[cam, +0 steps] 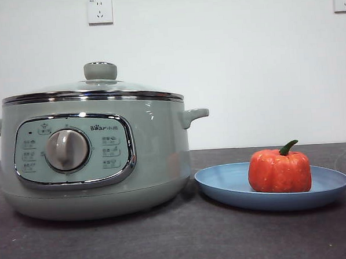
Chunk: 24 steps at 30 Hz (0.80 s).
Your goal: Take the pumpkin out from the steamer,put the pumpkin in the blue plate,close the lid
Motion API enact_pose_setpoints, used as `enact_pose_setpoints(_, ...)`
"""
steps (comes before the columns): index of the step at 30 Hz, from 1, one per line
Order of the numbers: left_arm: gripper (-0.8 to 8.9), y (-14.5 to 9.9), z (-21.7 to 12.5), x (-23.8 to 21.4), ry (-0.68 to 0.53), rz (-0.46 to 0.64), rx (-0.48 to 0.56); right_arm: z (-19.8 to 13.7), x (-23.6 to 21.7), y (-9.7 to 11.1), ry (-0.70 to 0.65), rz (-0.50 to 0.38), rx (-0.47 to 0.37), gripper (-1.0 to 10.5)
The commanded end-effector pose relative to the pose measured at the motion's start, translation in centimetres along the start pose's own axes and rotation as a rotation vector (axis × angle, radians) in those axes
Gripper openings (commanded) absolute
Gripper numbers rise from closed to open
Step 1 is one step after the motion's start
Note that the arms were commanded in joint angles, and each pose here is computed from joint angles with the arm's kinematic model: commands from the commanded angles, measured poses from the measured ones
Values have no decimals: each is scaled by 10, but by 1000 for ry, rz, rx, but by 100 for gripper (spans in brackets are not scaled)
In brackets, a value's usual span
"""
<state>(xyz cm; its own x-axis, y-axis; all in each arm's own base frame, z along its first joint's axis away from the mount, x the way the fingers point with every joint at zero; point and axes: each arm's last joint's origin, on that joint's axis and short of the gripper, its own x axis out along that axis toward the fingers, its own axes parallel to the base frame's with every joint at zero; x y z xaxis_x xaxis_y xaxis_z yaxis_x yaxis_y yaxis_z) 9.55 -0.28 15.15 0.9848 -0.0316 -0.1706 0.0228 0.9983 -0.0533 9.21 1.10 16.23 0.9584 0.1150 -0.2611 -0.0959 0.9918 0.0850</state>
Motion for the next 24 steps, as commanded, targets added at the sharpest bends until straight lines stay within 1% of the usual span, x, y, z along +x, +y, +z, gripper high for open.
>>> enact_pose_setpoints(1,-3,1,-5,1,11,4,-7,-8,4,-1,-22,7,-7,1)
enact_pose_setpoints(6,-3,1,-5,1,11,4,-7,-12,5,1,-38,58,-10,1)
enact_pose_setpoints(12,-3,1,-5,1,11,4,-7,-12,6,1,-68,60,-9,1)
enact_pose_setpoints(24,-3,1,-5,1,11,4,-7,-12,5,0,-73,55,25,1)
